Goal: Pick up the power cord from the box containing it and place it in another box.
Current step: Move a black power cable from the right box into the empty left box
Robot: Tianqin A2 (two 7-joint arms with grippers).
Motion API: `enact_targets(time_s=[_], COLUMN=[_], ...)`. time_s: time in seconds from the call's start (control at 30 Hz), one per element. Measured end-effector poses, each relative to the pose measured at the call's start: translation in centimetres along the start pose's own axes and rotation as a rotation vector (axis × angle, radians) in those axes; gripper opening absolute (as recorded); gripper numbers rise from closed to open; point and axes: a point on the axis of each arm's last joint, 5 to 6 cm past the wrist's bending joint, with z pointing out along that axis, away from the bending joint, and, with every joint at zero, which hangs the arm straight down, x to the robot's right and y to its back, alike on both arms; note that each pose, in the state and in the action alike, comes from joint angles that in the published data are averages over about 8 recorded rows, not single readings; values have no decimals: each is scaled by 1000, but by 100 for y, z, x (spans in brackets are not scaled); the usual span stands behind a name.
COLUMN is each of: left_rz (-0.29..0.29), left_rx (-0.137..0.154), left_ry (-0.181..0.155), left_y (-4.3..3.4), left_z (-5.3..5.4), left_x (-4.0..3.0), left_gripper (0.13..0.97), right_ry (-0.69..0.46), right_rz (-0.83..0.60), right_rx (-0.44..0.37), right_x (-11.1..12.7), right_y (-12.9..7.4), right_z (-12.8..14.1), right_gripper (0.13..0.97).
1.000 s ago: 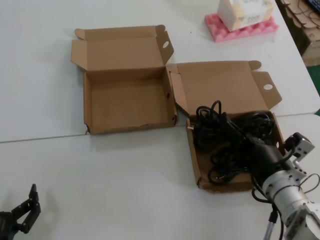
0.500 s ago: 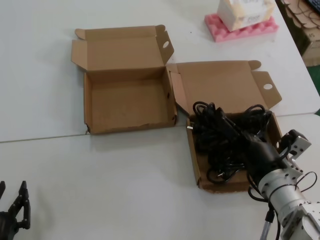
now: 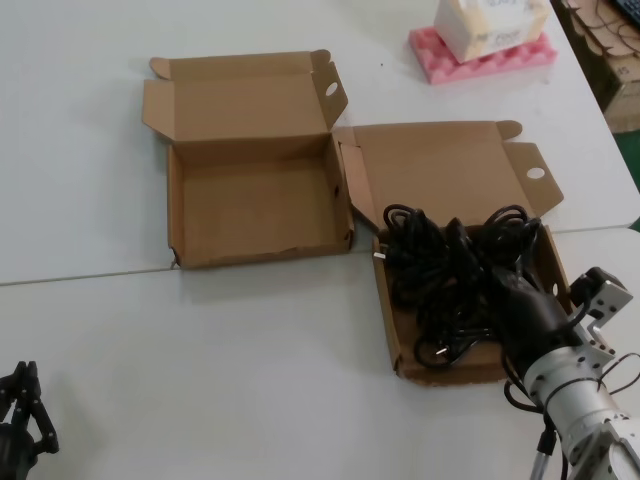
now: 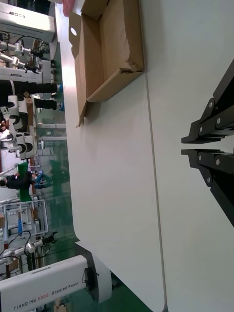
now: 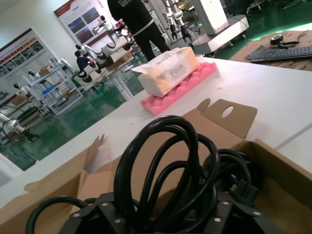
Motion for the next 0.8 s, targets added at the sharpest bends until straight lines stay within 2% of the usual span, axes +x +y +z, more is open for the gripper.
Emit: enact_targets(time_s=[0.2, 0.4, 0.7, 0.8], left_rz=[0, 0, 0, 0], left_rx=[0, 0, 0, 0], left_ry=[0, 0, 0, 0], left_y=[0, 0, 0, 0], left_z=[0, 0, 0, 0], left_x=[0, 0, 0, 0], left_gripper=[181, 170, 163, 163], right_ry=[24, 49, 67, 73], right_rz=[-5, -37, -169, -203], right_rx=[-3, -3, 13, 22], right_x=[61, 131, 162, 175], right_y=[29, 47, 12, -16], right_z=[-58, -174, -463, -539], right_gripper=[553, 397, 249, 229])
